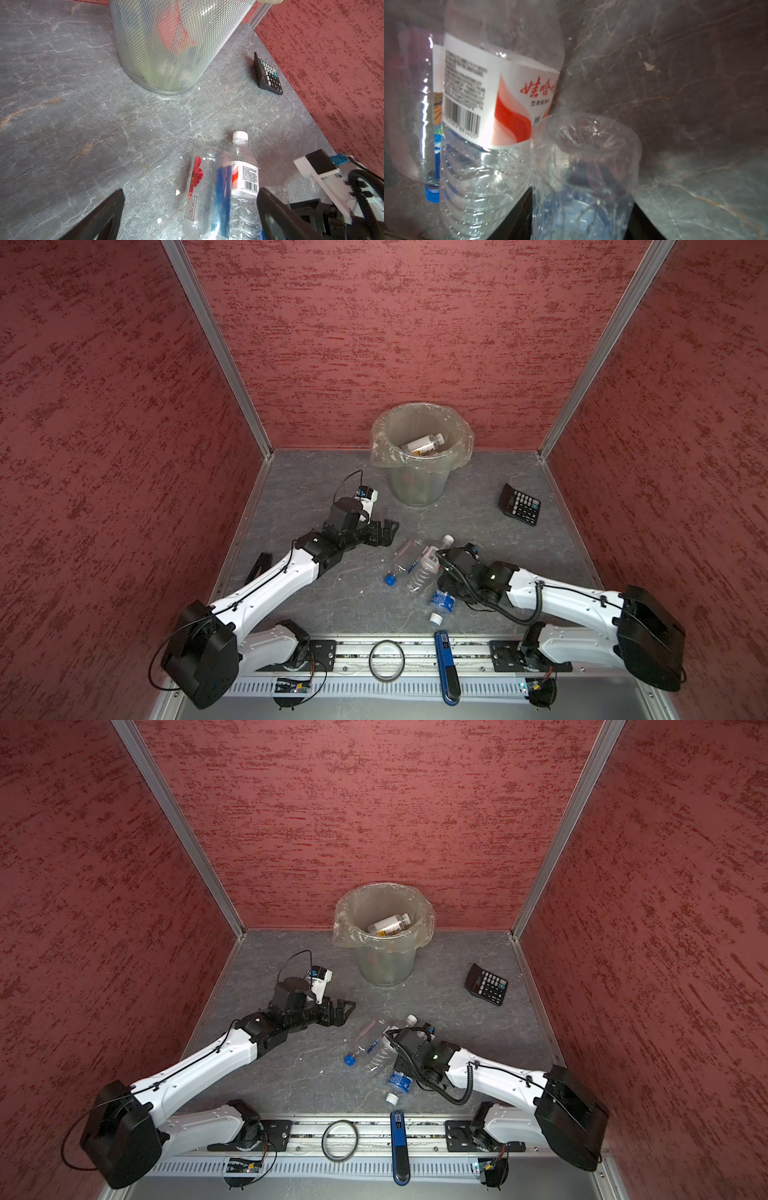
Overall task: Throw the plastic bottles in the bin
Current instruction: 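Close the right gripper on the crushed clear bottle and lift it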
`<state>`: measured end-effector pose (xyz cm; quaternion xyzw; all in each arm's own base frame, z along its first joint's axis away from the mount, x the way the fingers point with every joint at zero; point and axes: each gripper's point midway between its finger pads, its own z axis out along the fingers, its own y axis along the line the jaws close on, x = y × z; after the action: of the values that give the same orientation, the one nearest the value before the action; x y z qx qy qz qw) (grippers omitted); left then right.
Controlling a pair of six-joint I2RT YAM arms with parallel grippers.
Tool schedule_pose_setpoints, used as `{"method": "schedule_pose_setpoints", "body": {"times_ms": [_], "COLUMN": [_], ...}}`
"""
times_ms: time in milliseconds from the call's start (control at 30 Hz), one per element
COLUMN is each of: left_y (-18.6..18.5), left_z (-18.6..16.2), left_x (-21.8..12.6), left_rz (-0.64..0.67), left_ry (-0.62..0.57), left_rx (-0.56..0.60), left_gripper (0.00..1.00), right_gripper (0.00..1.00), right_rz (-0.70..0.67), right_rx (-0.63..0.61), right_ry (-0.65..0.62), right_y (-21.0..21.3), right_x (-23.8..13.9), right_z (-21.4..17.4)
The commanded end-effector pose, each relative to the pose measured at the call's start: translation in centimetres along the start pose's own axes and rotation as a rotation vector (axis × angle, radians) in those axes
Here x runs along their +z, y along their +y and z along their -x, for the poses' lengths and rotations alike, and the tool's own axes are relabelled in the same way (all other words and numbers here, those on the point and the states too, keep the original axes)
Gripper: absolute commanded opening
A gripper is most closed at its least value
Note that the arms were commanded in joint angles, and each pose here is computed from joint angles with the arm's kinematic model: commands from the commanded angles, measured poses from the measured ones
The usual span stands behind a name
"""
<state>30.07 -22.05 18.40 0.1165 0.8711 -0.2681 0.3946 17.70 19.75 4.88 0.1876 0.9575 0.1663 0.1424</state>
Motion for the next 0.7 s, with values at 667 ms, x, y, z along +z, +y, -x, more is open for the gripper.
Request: {"method": "schedule_pose_setpoints", "body": {"times_ms": [667], "left_y": [-0.3], "left_z": [0.5], "left_x": [-0.6], "left_rz": [-0.015], "left_ry": [-0.023], "left_rx": [-0.02], "left_gripper": [1.0], "right_gripper": [0.6], "right_rz": [-0.155], "right_rx": [-0.045], "right_ry": [-0.093], "right_y": [-4.6], "right_x": [0.6], "right_z": [3.7]}}
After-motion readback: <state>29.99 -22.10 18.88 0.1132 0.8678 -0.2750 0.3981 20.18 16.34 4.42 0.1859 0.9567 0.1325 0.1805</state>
